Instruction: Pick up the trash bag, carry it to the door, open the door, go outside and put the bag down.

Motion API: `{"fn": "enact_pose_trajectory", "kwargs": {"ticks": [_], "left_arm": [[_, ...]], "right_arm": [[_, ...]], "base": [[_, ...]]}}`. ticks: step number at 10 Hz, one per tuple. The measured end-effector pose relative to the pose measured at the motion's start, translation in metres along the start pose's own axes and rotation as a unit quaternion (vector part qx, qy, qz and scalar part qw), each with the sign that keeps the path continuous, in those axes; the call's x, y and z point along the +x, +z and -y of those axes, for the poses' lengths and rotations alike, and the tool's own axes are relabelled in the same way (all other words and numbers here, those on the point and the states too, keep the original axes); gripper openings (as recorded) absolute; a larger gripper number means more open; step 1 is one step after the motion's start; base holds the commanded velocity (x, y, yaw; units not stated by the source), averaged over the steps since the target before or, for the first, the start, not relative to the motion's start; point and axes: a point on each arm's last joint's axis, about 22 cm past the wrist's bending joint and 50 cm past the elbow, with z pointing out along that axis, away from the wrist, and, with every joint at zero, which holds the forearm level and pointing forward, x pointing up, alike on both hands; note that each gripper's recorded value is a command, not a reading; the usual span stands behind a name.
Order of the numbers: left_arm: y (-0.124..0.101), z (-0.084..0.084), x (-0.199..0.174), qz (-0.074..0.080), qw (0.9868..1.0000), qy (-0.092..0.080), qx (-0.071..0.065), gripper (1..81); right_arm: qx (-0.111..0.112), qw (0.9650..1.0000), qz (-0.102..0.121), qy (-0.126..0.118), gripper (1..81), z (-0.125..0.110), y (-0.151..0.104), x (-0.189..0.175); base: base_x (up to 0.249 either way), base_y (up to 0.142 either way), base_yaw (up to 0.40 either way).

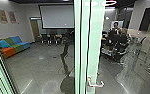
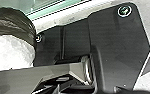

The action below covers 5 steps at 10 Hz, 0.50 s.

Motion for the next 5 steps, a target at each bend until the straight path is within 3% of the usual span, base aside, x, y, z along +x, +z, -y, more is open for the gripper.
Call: {"fn": "enact_pose_trajectory", "kwargs": {"ticks": [3,5], "left_arm": [[-0.0005,0.0010,0.0070,-0.004,1.0000,0.002,0.001,1.0],[-0.0003,0.0010,0.0007,-0.001,1.0000,0.000,0.001,1.0]], "right_arm": [[0.005,1.0000,0.003,0.002,81.1,0.0089,0.0029,-0.0063],[0.001,1.0000,0.000,0.000,81.1,0.0029,0.0017,-0.0003]], "base": [[0.000,0.000,0.228],[0.000,0.000,0.243]]}}
